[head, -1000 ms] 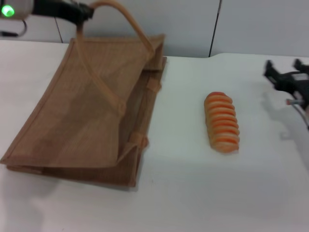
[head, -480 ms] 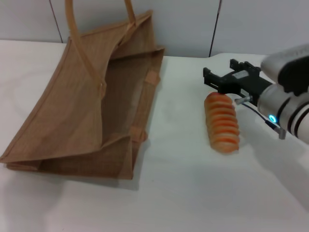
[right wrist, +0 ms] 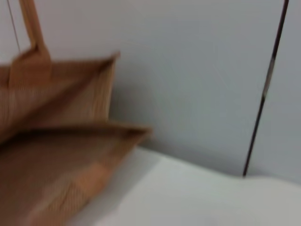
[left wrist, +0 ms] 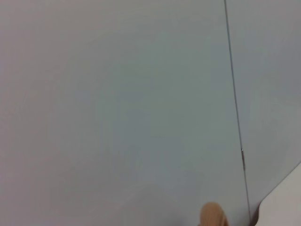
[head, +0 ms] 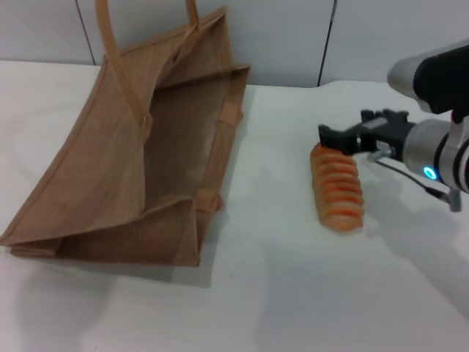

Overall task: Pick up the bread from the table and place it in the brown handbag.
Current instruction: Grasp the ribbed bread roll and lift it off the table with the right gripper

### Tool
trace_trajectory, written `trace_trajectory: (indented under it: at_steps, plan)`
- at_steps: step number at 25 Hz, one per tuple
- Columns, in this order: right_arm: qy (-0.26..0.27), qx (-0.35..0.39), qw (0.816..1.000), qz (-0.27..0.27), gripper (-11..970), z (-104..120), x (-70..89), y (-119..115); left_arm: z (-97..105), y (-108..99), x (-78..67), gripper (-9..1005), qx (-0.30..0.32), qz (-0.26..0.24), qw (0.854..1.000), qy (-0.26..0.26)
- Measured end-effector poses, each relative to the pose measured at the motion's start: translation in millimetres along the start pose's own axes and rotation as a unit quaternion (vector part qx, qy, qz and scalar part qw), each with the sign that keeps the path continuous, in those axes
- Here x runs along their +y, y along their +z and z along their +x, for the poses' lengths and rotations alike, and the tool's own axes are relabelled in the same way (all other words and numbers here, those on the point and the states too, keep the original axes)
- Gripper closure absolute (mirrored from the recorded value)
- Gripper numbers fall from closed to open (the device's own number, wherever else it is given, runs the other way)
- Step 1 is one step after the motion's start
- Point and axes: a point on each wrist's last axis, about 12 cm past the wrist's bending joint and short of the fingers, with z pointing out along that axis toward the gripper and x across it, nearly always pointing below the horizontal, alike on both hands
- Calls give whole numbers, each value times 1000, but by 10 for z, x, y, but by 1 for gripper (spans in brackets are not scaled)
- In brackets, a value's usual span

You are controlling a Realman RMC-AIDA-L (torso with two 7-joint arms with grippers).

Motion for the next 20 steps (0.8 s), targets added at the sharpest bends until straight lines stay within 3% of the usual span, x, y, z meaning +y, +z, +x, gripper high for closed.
trace_trajectory:
  at_steps: [4, 11, 20]
  plan:
    - [23, 51, 998, -24, 133, 21, 12, -53, -66, -6, -28, 849, -2, 1, 1000, 8]
    - [60, 112, 991, -30, 132, 74, -127, -49, -140, 1, -54, 844, -2, 3, 1000, 16]
    - [84, 152, 984, -34, 128, 62, -92, 38, -164, 33, -79, 836, 5, -4, 1000, 23]
